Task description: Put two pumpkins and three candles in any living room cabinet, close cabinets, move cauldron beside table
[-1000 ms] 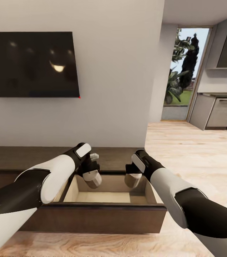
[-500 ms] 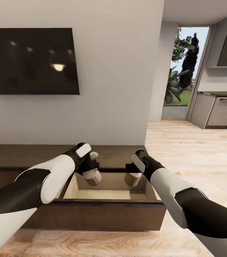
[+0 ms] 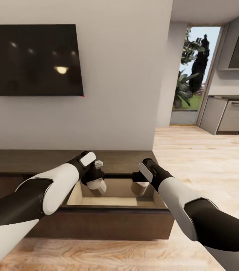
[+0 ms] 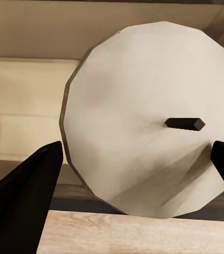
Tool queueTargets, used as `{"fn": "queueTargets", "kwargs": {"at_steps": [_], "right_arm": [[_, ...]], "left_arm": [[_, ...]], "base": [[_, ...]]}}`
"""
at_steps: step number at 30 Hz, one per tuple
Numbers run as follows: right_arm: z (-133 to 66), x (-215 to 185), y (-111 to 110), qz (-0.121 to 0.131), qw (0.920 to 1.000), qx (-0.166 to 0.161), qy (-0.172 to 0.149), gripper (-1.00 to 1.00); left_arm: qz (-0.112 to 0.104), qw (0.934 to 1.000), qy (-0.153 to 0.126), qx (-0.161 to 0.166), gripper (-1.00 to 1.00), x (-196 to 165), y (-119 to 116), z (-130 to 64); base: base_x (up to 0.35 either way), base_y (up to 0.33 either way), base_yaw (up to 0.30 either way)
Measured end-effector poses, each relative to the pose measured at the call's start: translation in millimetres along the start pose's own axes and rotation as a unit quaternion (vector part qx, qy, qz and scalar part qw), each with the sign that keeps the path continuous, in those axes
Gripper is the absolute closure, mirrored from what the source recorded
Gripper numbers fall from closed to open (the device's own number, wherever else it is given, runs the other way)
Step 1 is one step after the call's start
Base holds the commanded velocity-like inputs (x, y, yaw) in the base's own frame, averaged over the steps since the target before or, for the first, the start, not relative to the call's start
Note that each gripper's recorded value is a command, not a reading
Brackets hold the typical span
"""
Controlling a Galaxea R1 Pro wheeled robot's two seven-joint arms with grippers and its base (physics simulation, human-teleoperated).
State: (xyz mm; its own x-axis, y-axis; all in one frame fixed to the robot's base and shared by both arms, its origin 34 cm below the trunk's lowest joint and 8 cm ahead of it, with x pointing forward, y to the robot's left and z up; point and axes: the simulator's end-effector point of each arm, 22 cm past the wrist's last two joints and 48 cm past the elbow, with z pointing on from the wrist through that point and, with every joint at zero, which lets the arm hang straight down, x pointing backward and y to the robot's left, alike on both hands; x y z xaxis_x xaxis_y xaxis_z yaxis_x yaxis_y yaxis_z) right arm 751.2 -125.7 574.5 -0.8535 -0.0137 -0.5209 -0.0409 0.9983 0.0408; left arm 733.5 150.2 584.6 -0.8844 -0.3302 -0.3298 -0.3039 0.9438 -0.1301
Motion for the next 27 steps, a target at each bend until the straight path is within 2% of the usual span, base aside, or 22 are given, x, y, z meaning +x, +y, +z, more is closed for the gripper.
{"fn": "queueTargets", "kwargs": {"at_steps": [21,27], "right_arm": [[3.3,5.4,-1.0,-0.004,1.0,0.003,0.004,1.0],[2.9,5.7,-1.4,-0.006,1.0,0.004,0.004,1.0]], "left_arm": [[0.001,1.0,0.002,0.0,1.0,3.7,1.0,3.9],[0.002,1.0,0.003,0.0,1.0,4.6,1.1,3.9]], "base": [[0.0,0.0,0.0],[0.169,0.0,0.0]]}}
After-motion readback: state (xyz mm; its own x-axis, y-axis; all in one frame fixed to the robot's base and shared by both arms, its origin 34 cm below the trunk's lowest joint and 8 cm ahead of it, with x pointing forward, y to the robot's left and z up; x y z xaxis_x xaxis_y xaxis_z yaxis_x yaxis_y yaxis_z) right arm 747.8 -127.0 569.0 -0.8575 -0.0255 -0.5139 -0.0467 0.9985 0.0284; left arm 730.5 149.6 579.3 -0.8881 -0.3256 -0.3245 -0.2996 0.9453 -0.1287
